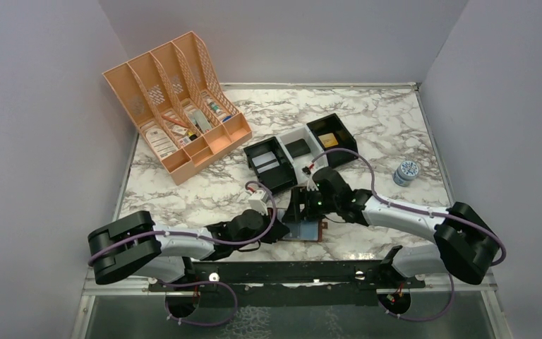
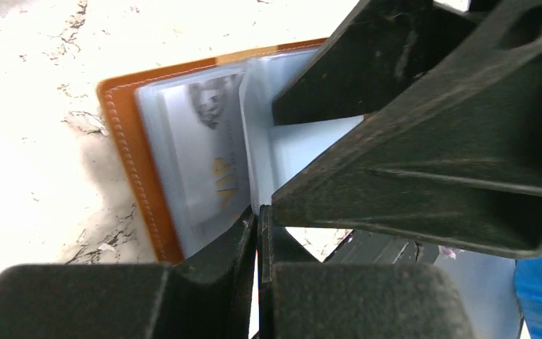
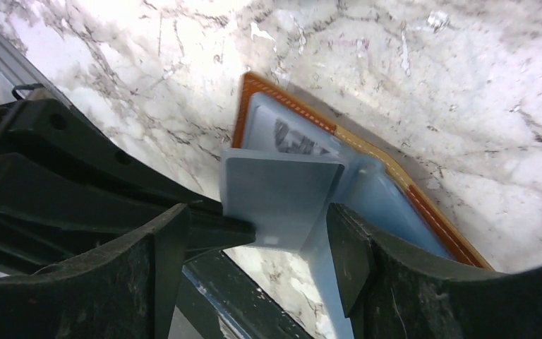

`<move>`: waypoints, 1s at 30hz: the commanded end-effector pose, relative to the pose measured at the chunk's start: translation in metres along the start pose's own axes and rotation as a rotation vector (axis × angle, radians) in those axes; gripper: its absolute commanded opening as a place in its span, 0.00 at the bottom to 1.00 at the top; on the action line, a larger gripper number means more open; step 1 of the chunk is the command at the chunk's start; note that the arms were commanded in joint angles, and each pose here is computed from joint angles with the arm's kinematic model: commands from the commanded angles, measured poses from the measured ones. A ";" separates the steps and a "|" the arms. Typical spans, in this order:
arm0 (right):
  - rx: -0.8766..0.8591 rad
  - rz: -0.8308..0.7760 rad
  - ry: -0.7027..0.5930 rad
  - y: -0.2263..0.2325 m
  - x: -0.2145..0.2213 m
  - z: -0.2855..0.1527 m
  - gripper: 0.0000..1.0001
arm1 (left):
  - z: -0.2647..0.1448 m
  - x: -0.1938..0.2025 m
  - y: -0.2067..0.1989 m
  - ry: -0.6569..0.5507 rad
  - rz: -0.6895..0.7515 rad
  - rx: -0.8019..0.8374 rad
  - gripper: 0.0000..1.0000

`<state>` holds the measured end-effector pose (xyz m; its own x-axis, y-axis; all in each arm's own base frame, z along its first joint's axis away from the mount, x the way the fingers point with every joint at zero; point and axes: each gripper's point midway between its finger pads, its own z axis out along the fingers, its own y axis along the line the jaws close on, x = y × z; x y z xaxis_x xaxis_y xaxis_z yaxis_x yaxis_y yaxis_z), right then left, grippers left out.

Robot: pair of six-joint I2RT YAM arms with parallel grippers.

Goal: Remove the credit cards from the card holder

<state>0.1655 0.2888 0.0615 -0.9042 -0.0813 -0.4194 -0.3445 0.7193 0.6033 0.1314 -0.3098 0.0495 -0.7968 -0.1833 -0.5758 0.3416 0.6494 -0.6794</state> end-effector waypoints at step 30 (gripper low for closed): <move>0.243 0.064 -0.276 -0.069 -0.045 -0.071 0.54 | 0.041 -0.011 -0.065 0.076 0.133 0.015 0.55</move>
<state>0.2170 0.1994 0.0870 -0.8078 0.1458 -0.5711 -0.1810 0.8607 0.4759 0.1438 -0.3510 0.0572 -0.7988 -0.0518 -0.5994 0.3753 0.7357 -0.5638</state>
